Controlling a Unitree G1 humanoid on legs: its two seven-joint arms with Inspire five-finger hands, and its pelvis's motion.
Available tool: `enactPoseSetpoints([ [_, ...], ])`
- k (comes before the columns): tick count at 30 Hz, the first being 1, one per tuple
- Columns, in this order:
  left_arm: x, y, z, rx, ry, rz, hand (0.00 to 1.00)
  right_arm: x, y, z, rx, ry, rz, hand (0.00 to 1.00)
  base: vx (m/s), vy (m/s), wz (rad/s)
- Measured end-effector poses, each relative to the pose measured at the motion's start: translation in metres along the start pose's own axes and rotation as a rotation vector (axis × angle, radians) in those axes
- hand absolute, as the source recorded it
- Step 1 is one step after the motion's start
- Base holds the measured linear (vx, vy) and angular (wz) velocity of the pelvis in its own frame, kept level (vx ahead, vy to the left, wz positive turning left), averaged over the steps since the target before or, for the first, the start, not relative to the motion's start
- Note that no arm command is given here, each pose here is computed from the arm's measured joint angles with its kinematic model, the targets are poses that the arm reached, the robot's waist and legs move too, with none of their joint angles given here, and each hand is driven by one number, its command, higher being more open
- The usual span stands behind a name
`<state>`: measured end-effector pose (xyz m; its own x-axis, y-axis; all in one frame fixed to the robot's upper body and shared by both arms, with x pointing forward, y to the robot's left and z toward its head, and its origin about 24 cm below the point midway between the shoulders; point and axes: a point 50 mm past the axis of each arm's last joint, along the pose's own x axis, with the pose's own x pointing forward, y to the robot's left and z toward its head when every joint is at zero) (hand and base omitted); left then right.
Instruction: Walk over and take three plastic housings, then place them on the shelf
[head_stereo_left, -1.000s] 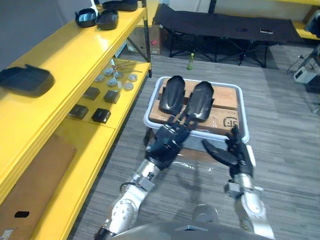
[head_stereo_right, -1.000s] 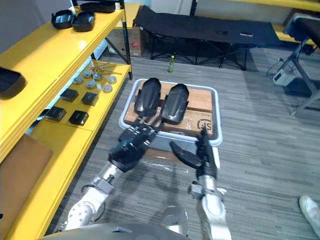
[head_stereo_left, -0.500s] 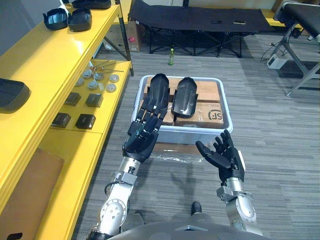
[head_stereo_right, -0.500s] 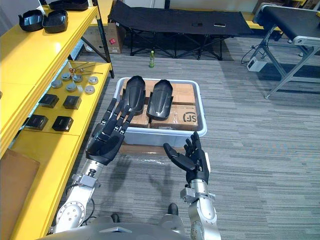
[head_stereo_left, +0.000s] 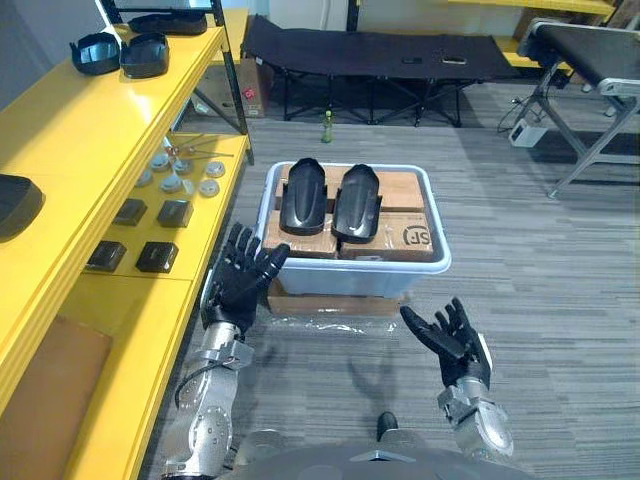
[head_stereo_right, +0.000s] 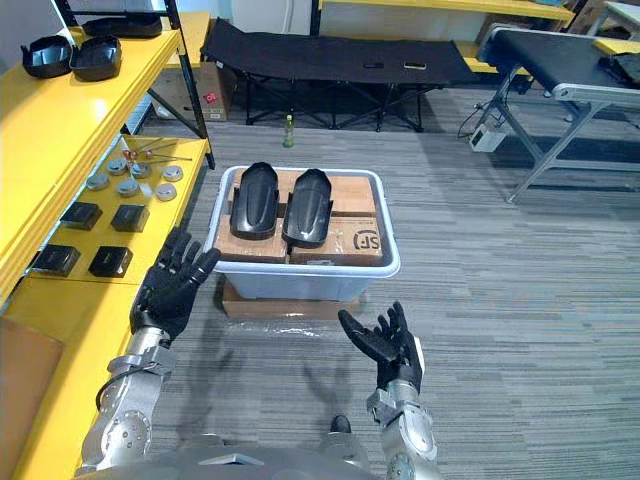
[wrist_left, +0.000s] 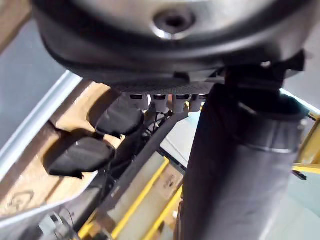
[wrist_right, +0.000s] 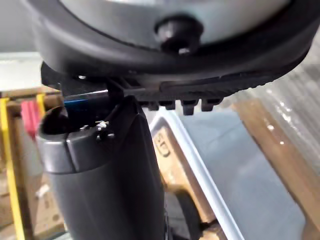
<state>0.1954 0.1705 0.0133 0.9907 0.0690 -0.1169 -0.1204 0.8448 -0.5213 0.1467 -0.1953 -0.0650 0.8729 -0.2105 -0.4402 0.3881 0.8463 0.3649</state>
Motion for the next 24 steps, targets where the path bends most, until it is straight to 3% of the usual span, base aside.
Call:
enactPoseSetpoints([
  [10,-0.001,-0.011,-0.008,0.058,0.047,-0.087,1.00,0.010,0.033,-0.002,0.014,0.027,0.098,1.00,-0.05,0.045,-0.23],
  [17,0.002,-0.010,-0.002,0.137,0.075,-0.175,1.00,0.008,0.027,-0.004,0.014,0.034,0.056,1.00,-0.11,0.111,-0.19],
  [24,0.002,-0.025,-0.009,0.029,0.098,-0.230,1.00,0.007,0.028,-0.004,0.022,0.039,0.145,1.00,0.01,-0.057,0.45],
])
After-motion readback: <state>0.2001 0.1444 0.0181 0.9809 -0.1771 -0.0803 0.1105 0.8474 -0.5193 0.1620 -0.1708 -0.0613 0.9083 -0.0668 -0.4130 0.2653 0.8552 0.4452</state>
